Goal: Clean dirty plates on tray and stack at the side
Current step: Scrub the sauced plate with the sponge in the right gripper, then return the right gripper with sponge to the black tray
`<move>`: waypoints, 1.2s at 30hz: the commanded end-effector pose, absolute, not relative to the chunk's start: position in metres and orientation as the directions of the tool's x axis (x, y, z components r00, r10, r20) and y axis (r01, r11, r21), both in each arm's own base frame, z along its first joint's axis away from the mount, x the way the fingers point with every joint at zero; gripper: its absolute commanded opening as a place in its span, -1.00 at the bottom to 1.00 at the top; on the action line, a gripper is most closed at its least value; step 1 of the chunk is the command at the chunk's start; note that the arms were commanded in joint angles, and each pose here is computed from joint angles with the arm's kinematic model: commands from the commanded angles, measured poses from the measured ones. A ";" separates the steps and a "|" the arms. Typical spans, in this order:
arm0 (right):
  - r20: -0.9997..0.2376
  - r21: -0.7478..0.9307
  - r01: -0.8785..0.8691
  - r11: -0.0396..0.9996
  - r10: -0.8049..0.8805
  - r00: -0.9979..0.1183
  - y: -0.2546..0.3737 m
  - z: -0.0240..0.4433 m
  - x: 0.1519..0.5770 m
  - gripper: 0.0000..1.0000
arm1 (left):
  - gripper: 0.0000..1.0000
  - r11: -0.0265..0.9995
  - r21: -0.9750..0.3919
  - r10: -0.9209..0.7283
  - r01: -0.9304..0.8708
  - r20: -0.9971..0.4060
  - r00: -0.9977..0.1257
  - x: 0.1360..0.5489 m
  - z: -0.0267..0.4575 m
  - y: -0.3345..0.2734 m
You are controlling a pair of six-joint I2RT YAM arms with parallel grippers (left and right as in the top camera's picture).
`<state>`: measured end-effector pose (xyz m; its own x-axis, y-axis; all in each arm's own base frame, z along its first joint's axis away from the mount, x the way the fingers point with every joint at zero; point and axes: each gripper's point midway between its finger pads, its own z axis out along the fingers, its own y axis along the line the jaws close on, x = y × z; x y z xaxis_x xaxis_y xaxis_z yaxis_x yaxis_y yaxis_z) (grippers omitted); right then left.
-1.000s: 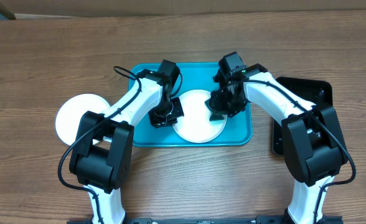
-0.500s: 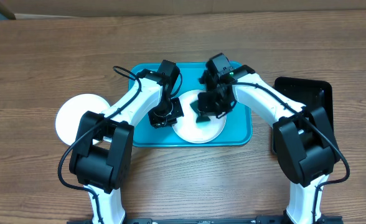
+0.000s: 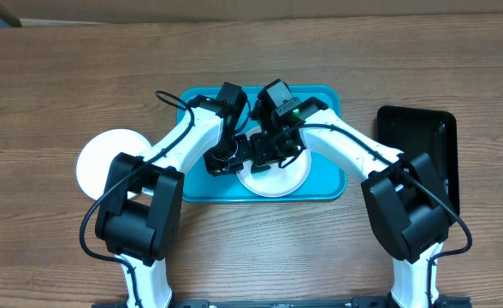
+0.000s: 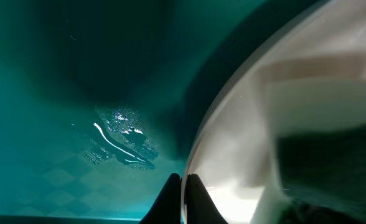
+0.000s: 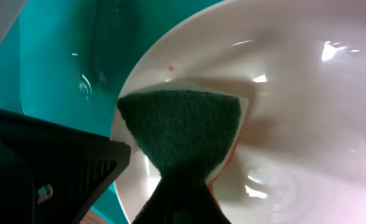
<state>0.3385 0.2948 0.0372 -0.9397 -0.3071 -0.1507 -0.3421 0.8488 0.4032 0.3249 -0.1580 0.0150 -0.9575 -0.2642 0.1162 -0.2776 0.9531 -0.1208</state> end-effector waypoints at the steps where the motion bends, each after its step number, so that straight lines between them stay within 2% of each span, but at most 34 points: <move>1: -0.138 0.376 -0.340 0.862 -0.310 -0.940 0.294 0.025 0.337 -0.93 | -0.92 0.961 -0.092 -0.250 -0.263 0.128 -0.960 0.320 0.007 -0.153; 10: -0.174 0.356 -0.376 0.855 -0.335 -0.926 0.305 0.023 0.337 -0.93 | -0.92 0.961 -0.091 -0.250 -0.263 0.129 -0.960 0.320 0.007 -0.153; 17: -0.180 0.144 -0.284 0.948 -0.258 -0.949 0.255 0.013 0.360 -0.92 | -0.92 0.960 -0.095 -0.250 -0.264 0.136 -0.959 0.319 0.007 -0.154; 25: -0.131 0.123 -0.152 0.981 -0.136 -0.982 0.208 0.009 0.375 -0.92 | -0.92 0.960 -0.093 -0.250 -0.264 0.138 -0.958 0.318 0.007 -0.154; 29: -0.112 0.053 -0.055 0.997 -0.048 -0.992 0.174 0.007 0.381 -0.93 | -0.92 0.960 -0.093 -0.250 -0.264 0.138 -0.958 0.318 0.007 -0.154; 36: -0.091 -0.002 0.015 1.000 0.015 -0.996 0.140 0.007 0.385 -0.93 | -0.92 0.960 -0.092 -0.251 -0.264 0.139 -0.958 0.318 0.007 -0.154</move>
